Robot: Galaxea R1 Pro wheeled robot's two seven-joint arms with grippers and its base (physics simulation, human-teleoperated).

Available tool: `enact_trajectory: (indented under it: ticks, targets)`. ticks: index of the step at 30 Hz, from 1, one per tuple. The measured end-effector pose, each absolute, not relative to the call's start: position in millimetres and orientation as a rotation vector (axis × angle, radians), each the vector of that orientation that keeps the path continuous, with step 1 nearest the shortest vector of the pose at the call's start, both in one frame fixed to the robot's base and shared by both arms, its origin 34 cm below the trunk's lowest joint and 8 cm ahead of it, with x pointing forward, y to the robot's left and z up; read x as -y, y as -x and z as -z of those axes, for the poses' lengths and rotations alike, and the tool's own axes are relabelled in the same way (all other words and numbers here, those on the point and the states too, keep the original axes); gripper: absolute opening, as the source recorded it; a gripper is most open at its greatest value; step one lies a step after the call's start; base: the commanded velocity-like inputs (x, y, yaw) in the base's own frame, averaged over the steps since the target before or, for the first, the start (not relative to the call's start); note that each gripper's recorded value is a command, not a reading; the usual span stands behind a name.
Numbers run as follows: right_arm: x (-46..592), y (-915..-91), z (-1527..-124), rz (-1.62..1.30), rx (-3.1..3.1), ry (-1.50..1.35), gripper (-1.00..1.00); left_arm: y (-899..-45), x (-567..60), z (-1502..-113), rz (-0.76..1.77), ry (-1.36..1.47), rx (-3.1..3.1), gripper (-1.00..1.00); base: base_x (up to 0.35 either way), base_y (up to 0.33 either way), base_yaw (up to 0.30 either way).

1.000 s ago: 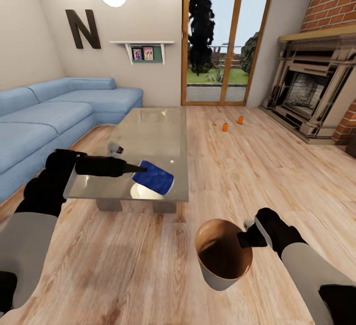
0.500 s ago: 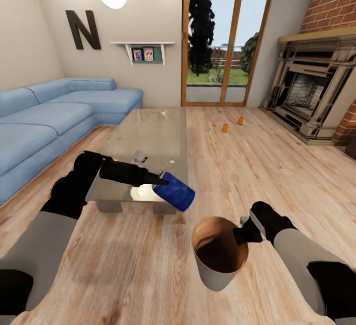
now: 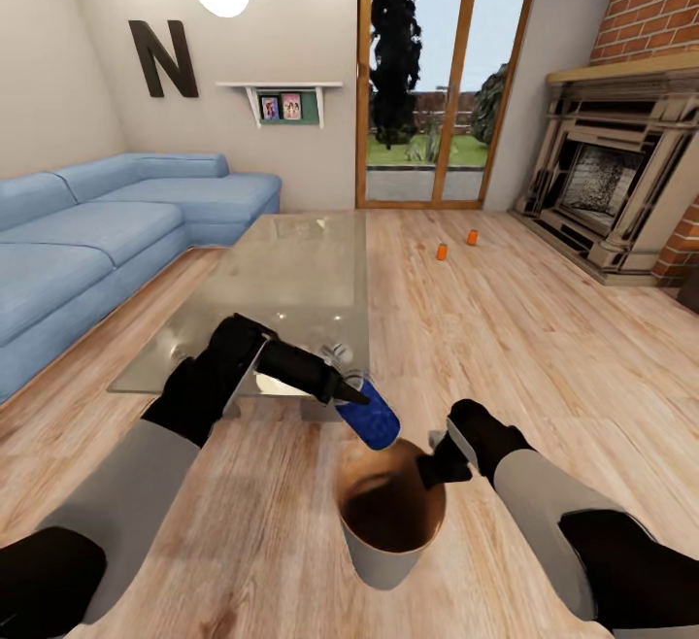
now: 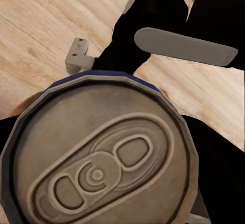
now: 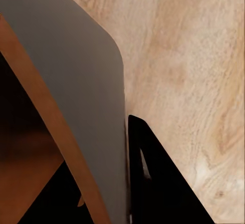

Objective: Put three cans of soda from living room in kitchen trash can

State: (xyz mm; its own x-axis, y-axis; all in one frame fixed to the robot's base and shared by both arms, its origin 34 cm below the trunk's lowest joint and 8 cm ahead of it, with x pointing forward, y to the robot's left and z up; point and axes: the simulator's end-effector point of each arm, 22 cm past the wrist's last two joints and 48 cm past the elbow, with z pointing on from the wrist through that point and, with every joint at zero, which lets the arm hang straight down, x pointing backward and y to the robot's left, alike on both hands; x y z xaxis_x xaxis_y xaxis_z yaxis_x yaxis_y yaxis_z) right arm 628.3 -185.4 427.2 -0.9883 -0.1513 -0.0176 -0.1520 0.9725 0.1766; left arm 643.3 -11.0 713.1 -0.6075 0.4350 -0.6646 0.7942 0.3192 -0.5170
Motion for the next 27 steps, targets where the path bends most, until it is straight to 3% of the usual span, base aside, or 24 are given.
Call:
enact_trajectory:
  ticks: [21,27]
  targets:
    - [162.2,-627.6,-430.4,-0.325,-3.116,0.242,-1.0,-614.4,33.4,-655.9,1.113,-1.253,-2.307,-1.0,0.0,0.0,0.0]
    - [163.8,-629.4,-429.1,-0.214,-3.115,0.286,-1.0,-607.4,36.9,-624.5,1.087,-1.28,-2.373,-1.0,0.0,0.0,0.0]
